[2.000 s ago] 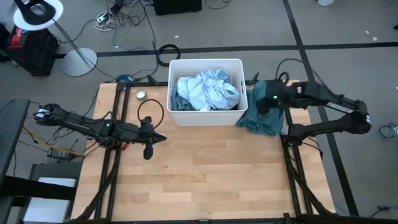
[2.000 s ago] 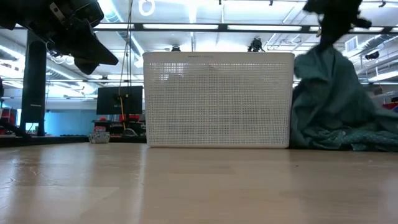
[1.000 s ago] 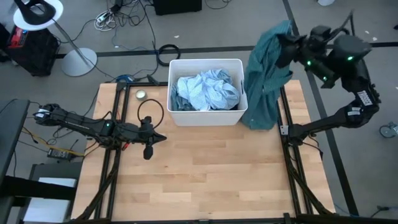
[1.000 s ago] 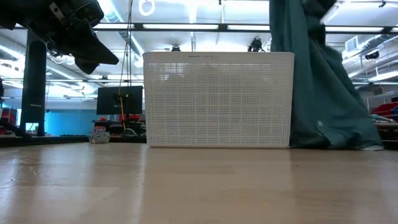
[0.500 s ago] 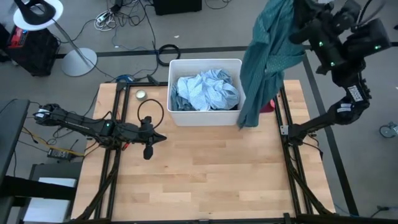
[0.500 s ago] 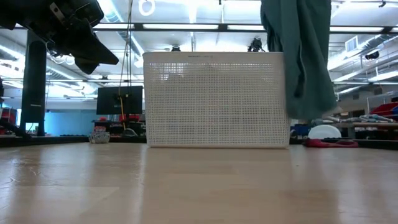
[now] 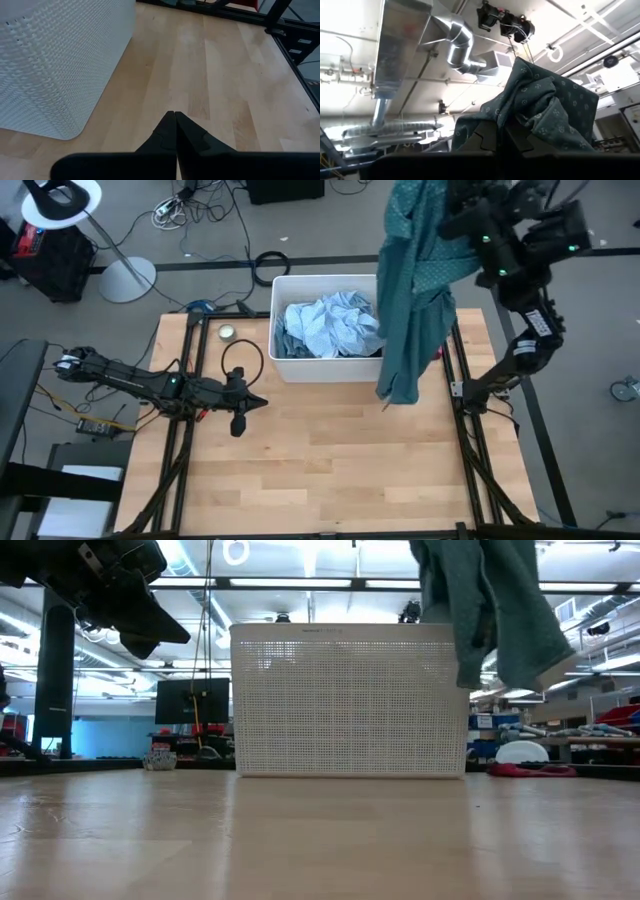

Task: Sort clothes
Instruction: Put the gray long sleeve into the laundry bin

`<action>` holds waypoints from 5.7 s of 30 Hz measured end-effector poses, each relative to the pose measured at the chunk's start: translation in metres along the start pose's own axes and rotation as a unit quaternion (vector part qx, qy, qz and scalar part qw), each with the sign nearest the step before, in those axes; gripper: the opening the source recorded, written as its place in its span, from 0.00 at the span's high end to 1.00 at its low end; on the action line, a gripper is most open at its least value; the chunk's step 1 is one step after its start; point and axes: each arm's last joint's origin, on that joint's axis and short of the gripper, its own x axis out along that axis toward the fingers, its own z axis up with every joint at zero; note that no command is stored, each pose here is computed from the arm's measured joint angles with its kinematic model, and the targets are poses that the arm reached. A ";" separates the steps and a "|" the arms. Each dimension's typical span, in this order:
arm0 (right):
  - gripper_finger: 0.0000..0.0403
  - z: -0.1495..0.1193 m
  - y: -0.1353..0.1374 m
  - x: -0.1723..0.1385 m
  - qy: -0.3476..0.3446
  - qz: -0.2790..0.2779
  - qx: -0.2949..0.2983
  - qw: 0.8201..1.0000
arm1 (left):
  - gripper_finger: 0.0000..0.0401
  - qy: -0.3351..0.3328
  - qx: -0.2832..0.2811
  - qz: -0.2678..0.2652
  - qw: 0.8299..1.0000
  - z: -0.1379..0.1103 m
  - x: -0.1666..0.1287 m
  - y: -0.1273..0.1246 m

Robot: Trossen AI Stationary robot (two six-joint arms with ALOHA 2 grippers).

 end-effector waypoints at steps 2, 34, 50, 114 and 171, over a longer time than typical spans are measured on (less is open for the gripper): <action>1.00 -0.006 0.000 0.006 0.000 -0.005 -0.007 1.000 | 1.00 0.000 0.000 0.000 1.000 0.000 0.000 0.000; 1.00 -0.169 -0.033 -0.022 0.545 -0.074 -0.116 0.827 | 1.00 0.000 0.000 0.002 1.000 0.000 0.000 0.000; 0.99 -0.370 -0.060 -0.072 0.786 -0.110 -0.154 0.589 | 1.00 -0.001 0.000 0.002 1.000 0.000 0.000 0.000; 0.56 -0.136 0.028 -0.198 0.673 -0.094 -0.158 0.716 | 1.00 -0.001 0.000 0.002 1.000 0.000 0.000 0.000; 0.95 -0.312 -0.031 -0.386 0.518 -0.178 -0.188 0.815 | 1.00 -0.002 0.003 0.002 1.000 0.000 0.000 0.000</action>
